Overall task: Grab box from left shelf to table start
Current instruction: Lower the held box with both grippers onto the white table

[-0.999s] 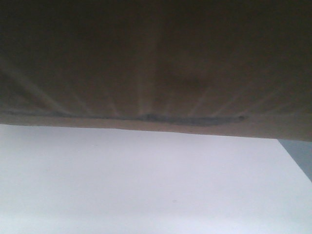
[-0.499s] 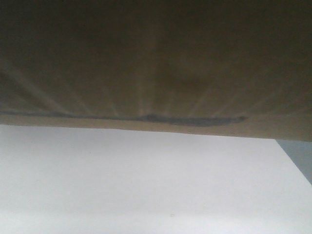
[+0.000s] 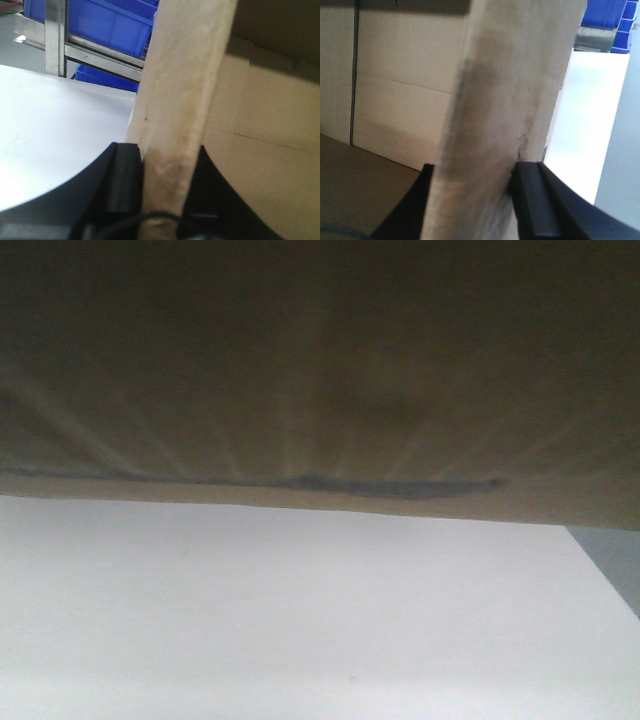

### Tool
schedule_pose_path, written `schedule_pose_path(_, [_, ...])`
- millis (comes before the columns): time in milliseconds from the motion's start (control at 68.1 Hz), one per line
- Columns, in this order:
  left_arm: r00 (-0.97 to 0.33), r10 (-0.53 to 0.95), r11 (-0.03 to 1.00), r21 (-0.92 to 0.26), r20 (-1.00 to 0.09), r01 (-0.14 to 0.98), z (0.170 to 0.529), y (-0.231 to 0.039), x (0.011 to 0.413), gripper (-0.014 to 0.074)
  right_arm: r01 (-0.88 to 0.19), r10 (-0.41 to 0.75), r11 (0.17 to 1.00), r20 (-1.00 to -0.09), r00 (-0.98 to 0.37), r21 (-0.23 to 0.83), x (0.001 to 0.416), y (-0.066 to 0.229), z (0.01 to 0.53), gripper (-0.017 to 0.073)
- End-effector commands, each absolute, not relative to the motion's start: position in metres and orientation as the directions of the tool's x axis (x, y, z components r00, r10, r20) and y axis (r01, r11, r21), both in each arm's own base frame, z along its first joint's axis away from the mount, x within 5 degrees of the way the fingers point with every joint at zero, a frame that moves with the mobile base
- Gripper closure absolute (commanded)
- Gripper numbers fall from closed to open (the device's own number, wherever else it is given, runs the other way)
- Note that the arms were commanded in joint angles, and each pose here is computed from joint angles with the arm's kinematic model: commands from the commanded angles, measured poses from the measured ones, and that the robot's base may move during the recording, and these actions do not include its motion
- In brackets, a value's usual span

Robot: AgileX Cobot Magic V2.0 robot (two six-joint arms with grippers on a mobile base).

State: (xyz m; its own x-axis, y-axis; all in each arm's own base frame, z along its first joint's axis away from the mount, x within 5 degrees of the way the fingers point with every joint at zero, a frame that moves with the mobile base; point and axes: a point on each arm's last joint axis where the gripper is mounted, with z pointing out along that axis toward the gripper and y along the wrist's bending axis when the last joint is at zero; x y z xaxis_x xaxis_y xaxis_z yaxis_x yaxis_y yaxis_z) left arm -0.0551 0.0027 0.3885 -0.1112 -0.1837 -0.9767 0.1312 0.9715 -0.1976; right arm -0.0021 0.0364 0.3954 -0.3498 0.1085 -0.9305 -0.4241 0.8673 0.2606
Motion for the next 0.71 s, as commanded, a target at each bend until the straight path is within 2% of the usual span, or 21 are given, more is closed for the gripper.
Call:
schedule_pose_path(0, [0.008,-0.210,0.936,-0.199,-0.978,0.292,0.409,-0.006,-0.060,0.0692,-0.435,0.200,0.860,-0.961,-0.191,0.266,0.002,0.035,0.419,0.0501])
schedule_pose_path(411, [0.004,-0.211,0.935,-0.201,-0.977,0.292,0.410,-0.006,-0.058,0.0692,-0.435,0.198,0.860,-0.960,-0.197,0.267,0.003,0.035,0.419,0.0501])
schedule_pose_path(544, [-0.059,-0.204,0.937,-0.212,-0.977,0.279,0.416,-0.009,-0.040,0.0692,-0.423,0.195,0.861,-0.951,-0.239,0.283,0.018,0.037,0.421,0.0499])
schedule_pose_path(690, [-0.146,-0.178,0.947,-0.210,-0.973,0.244,0.430,-0.012,-0.007,0.0692,-0.402,0.169,0.861,-0.920,-0.353,0.312,0.052,0.041,0.429,0.0499])
